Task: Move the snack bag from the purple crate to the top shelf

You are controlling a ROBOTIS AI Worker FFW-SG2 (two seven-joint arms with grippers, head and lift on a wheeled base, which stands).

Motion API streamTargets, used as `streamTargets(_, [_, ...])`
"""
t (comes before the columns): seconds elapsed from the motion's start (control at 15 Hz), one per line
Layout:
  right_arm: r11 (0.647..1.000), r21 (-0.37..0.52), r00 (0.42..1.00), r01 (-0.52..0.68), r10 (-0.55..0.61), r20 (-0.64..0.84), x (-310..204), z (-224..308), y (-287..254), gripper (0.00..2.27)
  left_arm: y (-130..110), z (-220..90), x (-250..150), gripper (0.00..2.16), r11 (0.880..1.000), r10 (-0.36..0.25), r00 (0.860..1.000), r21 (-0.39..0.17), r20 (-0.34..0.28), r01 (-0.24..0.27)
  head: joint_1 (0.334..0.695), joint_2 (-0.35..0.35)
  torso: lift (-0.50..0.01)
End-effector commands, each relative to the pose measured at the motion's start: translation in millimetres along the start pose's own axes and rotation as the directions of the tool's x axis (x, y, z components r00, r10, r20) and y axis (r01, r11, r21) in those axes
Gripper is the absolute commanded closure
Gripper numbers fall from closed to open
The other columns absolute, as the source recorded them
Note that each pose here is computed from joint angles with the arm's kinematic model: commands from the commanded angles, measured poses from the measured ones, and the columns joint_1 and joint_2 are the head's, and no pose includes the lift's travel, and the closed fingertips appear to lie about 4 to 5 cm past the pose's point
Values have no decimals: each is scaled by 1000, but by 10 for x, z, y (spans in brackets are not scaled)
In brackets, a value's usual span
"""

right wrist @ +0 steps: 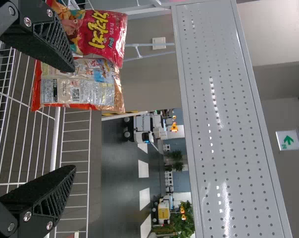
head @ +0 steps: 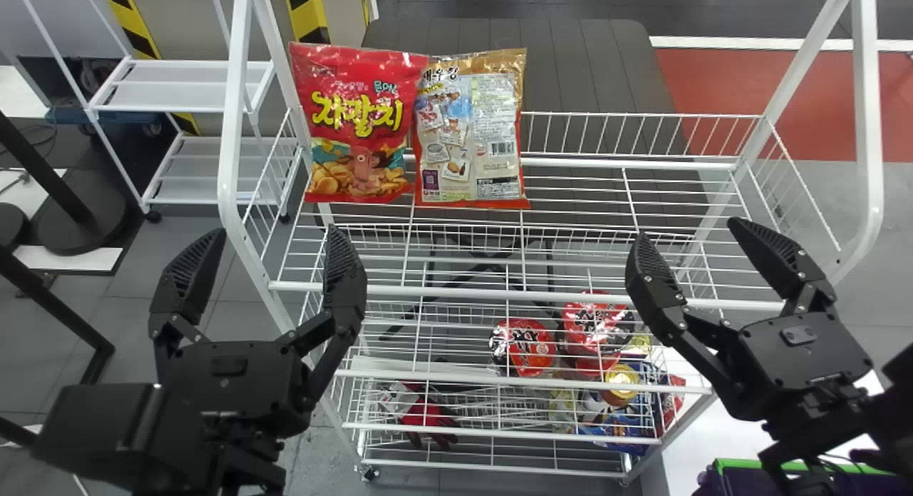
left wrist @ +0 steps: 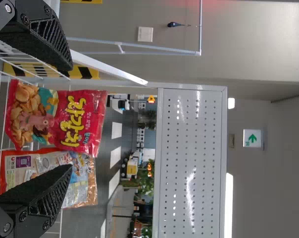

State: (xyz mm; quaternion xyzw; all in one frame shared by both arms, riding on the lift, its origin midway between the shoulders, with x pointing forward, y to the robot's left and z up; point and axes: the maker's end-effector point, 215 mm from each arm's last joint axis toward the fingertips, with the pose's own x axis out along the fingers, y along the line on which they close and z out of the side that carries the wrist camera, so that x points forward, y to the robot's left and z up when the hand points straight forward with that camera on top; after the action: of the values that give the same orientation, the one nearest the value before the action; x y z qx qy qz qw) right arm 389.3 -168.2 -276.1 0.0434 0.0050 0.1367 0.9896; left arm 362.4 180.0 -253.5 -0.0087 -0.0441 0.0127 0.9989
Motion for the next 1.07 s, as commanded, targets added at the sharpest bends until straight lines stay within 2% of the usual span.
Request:
streamTargets(0.0, [1000, 0, 1000, 1, -1, 1, -2, 6, -3, 127, 7, 15, 0, 120, 1000, 3, 1000, -3, 5, -3, 695, 18, 0])
streamTargets(0.4, [1000, 2, 1000, 0, 0, 12, -9, 49, 2, 127, 14, 45, -5, 117, 1000, 6, 1000, -7, 15, -6, 695, 21, 0])
streamTargets(0.73, [999, 23, 997, 42, -40, -59, -21, -100, -64, 127, 30, 24, -8, 120, 1000, 13, 1000, -2, 12, -13, 695, 20, 0])
streamTargets(1.0, [999, 4, 998, 44, -43, -55, -38, -53, -64, 127, 29, 31, -13, 117, 1000, 16, 1000, 1, 14, -16, 695, 12, 0])
